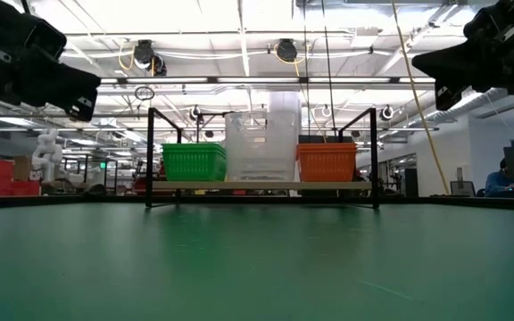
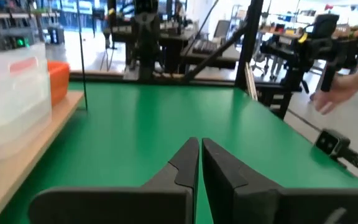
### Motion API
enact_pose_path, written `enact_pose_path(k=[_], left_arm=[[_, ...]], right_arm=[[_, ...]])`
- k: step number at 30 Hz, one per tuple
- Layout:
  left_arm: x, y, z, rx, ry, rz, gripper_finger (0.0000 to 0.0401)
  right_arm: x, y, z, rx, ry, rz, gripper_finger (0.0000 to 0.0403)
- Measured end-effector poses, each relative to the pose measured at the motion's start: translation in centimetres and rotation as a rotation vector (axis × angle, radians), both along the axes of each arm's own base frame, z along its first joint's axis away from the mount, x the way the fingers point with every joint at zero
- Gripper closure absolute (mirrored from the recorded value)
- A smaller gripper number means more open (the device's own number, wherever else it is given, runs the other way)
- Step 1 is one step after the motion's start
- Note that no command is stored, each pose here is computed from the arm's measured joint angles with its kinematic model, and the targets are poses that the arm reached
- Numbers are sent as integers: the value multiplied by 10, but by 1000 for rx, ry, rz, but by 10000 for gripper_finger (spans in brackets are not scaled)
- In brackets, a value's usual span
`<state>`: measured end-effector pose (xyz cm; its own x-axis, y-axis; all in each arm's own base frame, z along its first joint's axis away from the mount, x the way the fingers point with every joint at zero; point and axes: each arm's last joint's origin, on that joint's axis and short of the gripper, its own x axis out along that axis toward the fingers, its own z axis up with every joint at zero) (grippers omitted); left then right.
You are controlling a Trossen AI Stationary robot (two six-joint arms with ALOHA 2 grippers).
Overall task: Stack baskets on shelf by color
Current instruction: Return to Home Position
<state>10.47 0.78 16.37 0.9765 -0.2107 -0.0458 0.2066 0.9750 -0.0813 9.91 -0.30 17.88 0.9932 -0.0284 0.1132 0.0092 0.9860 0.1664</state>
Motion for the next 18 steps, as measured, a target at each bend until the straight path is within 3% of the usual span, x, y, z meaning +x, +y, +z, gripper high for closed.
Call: enact_pose_path(k=[18], left_arm=[[0,0,-2,2,16,-1,380]], right_arm=[[0,0,0,2,0,-1,403]])
